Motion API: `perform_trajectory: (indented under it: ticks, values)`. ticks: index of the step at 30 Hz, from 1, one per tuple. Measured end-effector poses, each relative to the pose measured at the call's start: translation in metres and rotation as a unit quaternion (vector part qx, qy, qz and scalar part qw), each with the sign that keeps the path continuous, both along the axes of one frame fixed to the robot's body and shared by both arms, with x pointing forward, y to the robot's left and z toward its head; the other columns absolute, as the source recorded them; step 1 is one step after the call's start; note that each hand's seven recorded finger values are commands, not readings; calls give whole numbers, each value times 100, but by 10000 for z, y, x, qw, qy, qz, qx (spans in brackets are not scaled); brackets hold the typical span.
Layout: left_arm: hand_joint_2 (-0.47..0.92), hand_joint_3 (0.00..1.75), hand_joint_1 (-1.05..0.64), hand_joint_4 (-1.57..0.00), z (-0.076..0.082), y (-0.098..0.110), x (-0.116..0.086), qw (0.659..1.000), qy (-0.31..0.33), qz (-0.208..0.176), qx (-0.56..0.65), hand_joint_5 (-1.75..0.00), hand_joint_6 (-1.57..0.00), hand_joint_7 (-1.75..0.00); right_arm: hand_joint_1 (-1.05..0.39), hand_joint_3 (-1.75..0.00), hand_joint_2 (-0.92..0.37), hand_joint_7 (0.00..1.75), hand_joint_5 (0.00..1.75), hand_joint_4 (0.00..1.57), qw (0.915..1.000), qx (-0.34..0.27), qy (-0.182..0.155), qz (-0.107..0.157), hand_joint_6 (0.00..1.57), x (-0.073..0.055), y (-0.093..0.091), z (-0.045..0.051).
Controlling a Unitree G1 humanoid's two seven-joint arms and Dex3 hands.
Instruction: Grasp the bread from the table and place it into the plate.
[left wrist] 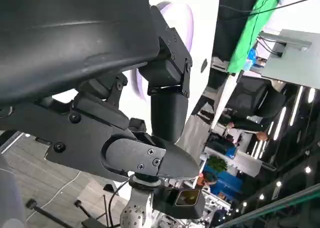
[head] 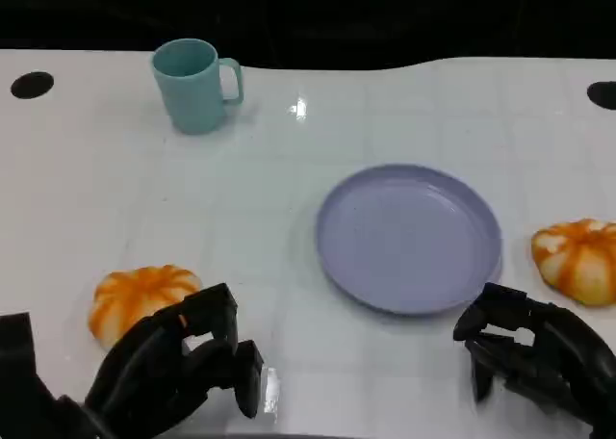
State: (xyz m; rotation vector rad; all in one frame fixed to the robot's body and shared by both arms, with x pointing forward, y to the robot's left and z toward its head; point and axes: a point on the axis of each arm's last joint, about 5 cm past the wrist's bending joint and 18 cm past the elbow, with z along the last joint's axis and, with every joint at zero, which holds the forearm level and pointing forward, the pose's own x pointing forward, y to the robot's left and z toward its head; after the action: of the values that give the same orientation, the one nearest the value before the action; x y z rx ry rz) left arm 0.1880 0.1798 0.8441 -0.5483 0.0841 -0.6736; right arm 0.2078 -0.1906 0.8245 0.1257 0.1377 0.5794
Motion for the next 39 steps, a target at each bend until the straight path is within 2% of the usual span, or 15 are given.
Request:
perform_trajectory:
  ticks: [8, 13, 15, 16, 18, 21, 23, 25, 28, 33, 36, 39]
  values:
    - [92, 19, -74, -77, 0, 0, 0, 10000, -5, 2, 1, -175, -63, -162, -53, -25, -92, 136, 175, 65, 10000, -12, -1, -3, 68, 0, 1, 1]
    - [92, 15, -73, -61, 9, 2, -2, 10000, -28, 28, 11, -159, -59, -130, -52, -25, -92, 135, 175, 65, 10000, -15, -12, -4, 68, 0, 1, 1]
    - [92, 15, -72, -59, 19, 5, -8, 9999, -119, 104, 45, -156, -59, -126, -53, -25, -92, 135, 175, 65, 10000, -26, -28, -1, 68, -1, 1, 2]
    - [92, 15, -72, -57, 24, 6, -9, 9997, -165, 139, 58, -139, -59, -106, -53, -24, -92, 135, 175, 65, 10000, -29, -32, 0, 69, -1, 1, 2]
    - [92, 16, -71, -53, 43, 13, -7, 9989, -371, 239, 167, -121, -58, -84, -54, -24, -92, 135, 175, 65, 10000, -36, -29, -4, 69, -1, 2, 2]
    - [92, 17, -69, -43, 95, 40, -1, 9939, -809, 516, 551, -105, -52, -63, -54, -24, -92, 135, 175, 65, 10000, -37, -25, -3, 69, 0, 2, 2]
    - [92, 16, -66, -33, 145, 63, 4, 9869, -1123, 705, 918, -93, -50, -43, -53, -25, -92, 135, 175, 65, 10000, -45, -35, 1, 68, 0, 2, 3]
    - [92, 13, -62, -24, 224, 96, 8, 9751, -1432, 876, 1448, -91, -51, -30, -53, -24, -92, 135, 175, 65, 10000, -45, -35, 5, 69, 0, 2, 3]
    - [92, 9, -54, -15, 387, 137, 2, 9517, -1809, 1086, 2229, -87, -47, -20, -53, -24, -92, 135, 175, 65, 10000, -36, -4, 6, 69, 2, 3, 3]
    - [92, 6, -47, -6, 568, 148, -61, 9121, -2232, 1133, 3247, -81, -44, -13, -52, -25, -92, 135, 175, 65, 10000, -21, 12, 2, 68, 4, 3, 5]
    - [92, 3, -47, -8, 651, 140, -91, 8815, -2540, 1276, 3769, -72, -42, -7, -53, -24, -92, 135, 175, 65, 10000, -38, -10, 10, 69, 4, 5, 6]
    - [92, 2, -45, -5, 734, 155, -126, 8354, -2983, 1426, 4391, -54, -35, -1, -54, -24, -92, 136, 175, 66, 10000, -65, -45, 21, 70, 2, 9, 7]
